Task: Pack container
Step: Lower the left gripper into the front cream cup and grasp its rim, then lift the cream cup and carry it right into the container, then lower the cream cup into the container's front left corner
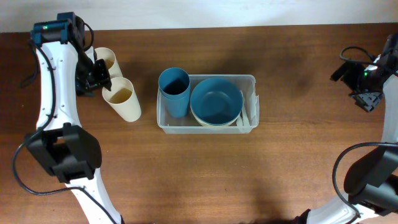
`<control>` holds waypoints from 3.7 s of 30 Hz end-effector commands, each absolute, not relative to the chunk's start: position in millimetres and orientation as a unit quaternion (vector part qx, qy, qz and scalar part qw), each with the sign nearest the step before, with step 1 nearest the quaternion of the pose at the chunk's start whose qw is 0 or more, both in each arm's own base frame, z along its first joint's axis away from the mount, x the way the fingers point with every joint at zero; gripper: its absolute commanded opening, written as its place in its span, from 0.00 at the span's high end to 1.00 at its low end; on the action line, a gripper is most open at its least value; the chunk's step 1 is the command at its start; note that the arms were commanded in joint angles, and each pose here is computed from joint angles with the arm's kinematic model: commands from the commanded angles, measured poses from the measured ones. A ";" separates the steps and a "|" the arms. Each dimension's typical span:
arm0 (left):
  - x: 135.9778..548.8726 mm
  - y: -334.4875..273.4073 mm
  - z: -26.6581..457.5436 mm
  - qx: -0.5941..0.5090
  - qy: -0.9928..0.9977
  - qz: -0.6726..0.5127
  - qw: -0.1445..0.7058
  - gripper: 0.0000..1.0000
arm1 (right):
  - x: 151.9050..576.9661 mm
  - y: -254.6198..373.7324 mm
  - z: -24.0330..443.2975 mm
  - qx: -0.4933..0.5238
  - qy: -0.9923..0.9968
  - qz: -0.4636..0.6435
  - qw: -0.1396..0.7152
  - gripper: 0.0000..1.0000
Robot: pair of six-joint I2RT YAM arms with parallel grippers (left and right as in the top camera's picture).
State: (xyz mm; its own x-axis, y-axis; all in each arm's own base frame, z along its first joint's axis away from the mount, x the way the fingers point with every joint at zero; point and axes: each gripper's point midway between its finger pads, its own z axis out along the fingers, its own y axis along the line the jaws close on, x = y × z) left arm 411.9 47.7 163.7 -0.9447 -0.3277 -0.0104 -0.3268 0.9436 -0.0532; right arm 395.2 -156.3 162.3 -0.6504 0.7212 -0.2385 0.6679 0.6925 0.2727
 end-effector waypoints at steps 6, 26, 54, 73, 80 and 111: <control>418.8 42.2 139.8 -0.159 0.986 -0.046 0.002 0.51 | 394.3 -160.2 162.5 0.386 0.904 0.075 0.167 0.01; 418.1 40.0 113.6 -0.157 0.986 -0.047 -0.009 0.98 | 394.3 -160.2 162.5 0.386 0.904 0.075 0.167 0.01; 359.1 24.5 257.7 -0.101 0.985 -0.058 0.126 0.98 | 394.3 -160.2 162.5 0.386 0.904 0.075 0.167 0.01; 319.8 -64.9 292.1 0.054 0.986 -0.042 0.155 0.98 | 394.4 -160.2 162.5 0.386 0.904 0.075 0.167 0.01; 325.8 -82.9 267.1 0.071 0.988 -0.043 0.133 0.98 | 394.3 -160.2 162.5 0.386 0.904 0.075 0.167 0.01; 339.9 -91.8 211.2 0.086 0.988 0.012 0.126 0.98 | 394.4 -160.2 162.5 0.386 0.904 0.075 0.167 0.01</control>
